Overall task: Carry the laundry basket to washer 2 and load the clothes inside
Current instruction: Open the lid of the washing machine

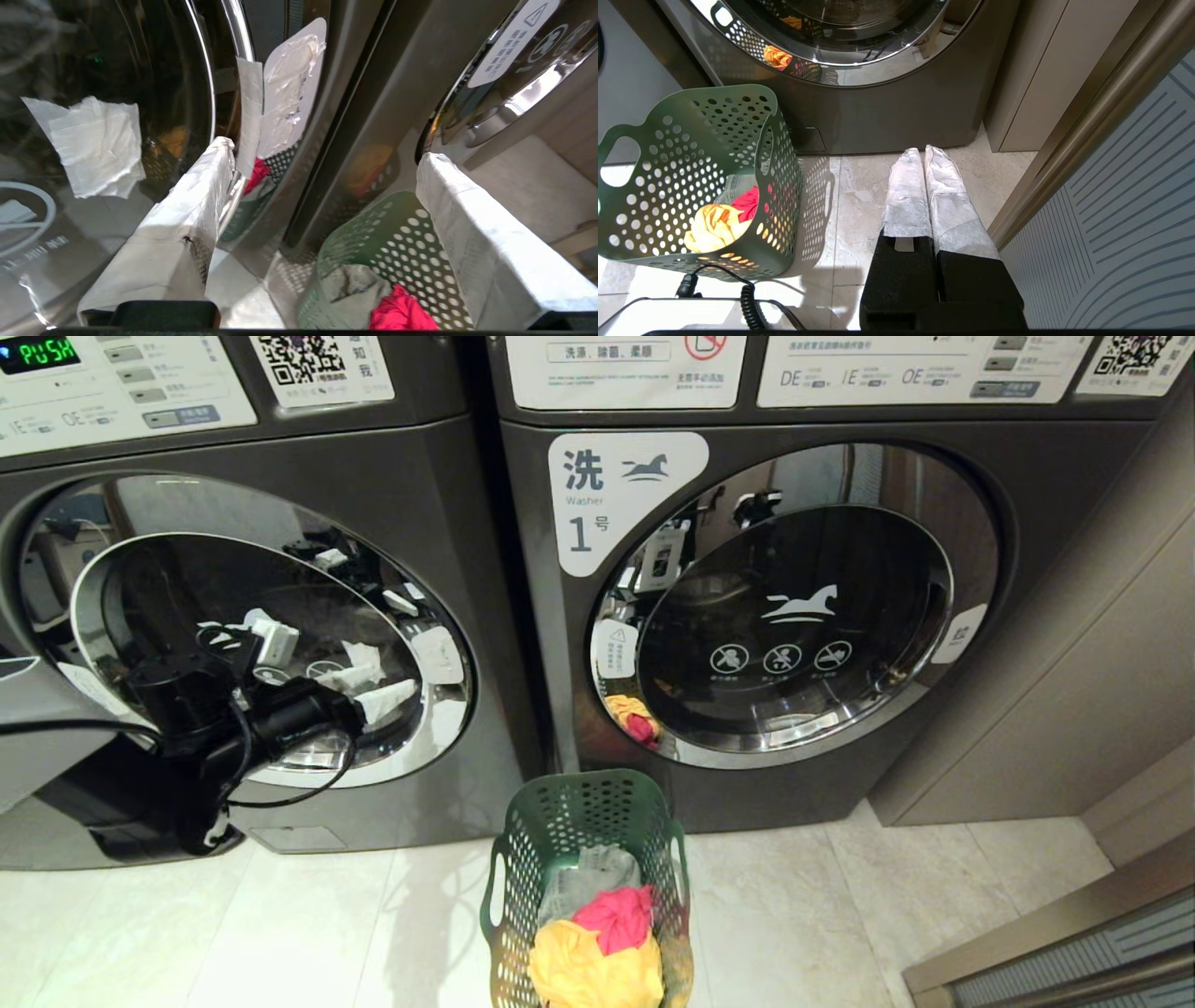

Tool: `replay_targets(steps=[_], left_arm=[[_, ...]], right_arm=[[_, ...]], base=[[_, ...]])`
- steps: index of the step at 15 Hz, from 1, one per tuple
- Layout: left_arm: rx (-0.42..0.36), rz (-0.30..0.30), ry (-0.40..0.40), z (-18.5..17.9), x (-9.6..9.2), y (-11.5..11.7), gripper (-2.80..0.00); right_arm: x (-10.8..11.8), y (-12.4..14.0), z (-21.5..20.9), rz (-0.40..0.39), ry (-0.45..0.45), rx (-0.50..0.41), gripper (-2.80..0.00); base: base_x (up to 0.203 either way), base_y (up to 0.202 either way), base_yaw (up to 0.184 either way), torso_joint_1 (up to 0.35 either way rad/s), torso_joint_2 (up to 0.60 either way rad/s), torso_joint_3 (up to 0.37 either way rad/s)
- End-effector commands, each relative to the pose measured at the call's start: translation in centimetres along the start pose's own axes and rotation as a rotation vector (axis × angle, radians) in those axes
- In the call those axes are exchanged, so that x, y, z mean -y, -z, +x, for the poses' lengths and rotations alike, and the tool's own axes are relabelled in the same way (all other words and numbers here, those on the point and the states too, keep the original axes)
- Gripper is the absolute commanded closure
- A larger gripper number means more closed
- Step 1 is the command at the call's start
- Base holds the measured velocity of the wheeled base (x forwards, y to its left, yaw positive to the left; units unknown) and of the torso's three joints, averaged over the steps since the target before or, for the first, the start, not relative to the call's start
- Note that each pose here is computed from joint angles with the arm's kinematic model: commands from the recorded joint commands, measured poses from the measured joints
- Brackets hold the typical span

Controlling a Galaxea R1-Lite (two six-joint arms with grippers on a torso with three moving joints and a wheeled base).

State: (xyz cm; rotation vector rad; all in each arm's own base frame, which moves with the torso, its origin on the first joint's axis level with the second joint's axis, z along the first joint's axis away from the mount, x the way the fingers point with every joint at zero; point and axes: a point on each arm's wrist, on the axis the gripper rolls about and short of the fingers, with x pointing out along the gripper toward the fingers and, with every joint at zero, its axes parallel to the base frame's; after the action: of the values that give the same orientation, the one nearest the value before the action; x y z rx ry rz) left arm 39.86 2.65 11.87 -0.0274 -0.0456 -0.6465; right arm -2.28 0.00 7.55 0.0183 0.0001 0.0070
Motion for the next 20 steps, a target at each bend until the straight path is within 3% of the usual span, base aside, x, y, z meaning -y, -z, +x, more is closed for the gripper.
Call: replay_targets(steps=[1,5,9,20], left_arm=[[0.015,0.032,-0.012,0.2,-0.2,0.6,-2.80],[0.031,0.045,-0.083,1.2,0.6,0.9,-2.80],[0.038,0.049,-0.063,2.4,1.3,1.3,-2.80],[0.077,0.075,-0.130,5.8,1.6,2.3,-2.80]], right_arm=[[0.0,0.0,0.0,0.000,-0.001,0.000,0.00],[0.0,0.0,0.0,0.000,-0.001,-0.002,0.00],[0.0,0.0,0.0,0.000,-0.001,0.000,0.00],[0.0,0.0,0.0,0.000,-0.001,-0.001,0.00]], base=[[0.000,0.000,0.000,0.000,0.00,0.000],[0.000,0.000,0.000,0.000,0.00,0.000],[0.000,0.000,0.000,0.000,0.00,0.000],[0.000,0.000,0.000,0.000,0.00,0.000]])
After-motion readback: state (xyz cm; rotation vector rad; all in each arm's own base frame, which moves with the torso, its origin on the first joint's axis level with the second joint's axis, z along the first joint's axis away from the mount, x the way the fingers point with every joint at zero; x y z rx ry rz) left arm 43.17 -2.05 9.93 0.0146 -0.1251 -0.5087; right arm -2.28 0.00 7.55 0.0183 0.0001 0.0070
